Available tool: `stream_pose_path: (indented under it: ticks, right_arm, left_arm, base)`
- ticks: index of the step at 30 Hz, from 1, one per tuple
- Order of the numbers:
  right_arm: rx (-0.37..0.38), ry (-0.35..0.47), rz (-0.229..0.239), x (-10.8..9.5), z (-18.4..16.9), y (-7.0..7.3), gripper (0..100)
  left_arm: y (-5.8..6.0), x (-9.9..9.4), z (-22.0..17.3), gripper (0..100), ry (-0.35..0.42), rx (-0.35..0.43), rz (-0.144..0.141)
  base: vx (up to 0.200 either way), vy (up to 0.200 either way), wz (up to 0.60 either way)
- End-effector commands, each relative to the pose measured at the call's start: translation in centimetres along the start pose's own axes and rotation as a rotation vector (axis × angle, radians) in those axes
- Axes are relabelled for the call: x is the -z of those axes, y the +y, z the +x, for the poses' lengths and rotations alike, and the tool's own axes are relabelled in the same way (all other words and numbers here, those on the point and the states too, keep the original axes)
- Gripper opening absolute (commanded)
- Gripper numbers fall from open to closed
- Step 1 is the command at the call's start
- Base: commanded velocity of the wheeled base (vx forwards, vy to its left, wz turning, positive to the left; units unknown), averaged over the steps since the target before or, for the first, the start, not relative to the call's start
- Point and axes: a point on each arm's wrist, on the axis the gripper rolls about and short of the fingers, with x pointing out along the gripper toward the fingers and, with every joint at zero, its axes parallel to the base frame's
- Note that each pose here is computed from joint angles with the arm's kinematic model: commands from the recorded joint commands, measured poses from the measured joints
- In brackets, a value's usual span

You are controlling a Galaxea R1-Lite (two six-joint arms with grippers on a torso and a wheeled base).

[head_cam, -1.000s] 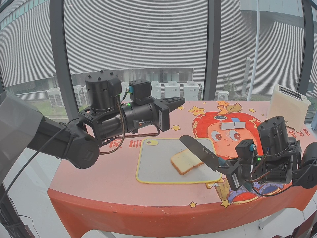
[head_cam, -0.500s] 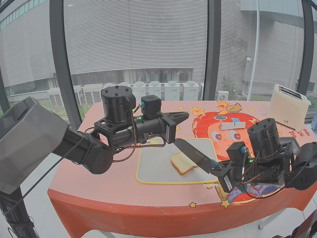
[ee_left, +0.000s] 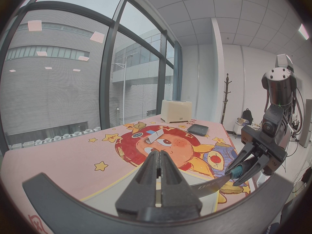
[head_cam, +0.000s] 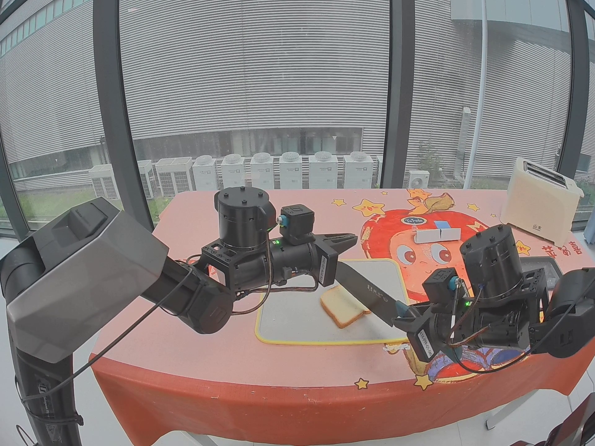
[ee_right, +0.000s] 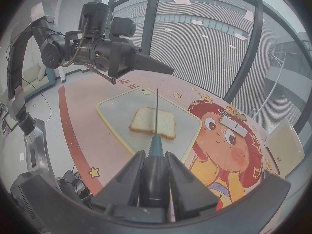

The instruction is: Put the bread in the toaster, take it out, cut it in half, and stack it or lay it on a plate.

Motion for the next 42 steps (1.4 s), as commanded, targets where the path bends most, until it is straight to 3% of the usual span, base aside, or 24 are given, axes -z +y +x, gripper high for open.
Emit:
stream_pose_path:
  ticks: [1, 14, 42]
  right_arm:
    - [-0.001, 0.003, -0.001, 0.0, 0.1, 0.0, 0]
    - [0.003, -0.002, 0.003, -0.1, 0.1, 0.0, 0]
    - [0.002, 0.020, 0.015, 0.3, 0.4, 0.1, 0]
  left_arm:
    - [0.0, 0.9, 0.2, 0, 0.021, 0.003, -0.007]
    - [0.3, 2.8, 1.0, 0, 0.034, -0.004, -0.008]
    - [0.0, 3.9, 1.4, 0, 0.057, -0.001, -0.017]
  base:
    - [0.000, 0.000, 0.00]
    - [0.000, 0.000, 0.00]
    - [0.000, 0.000, 0.00]
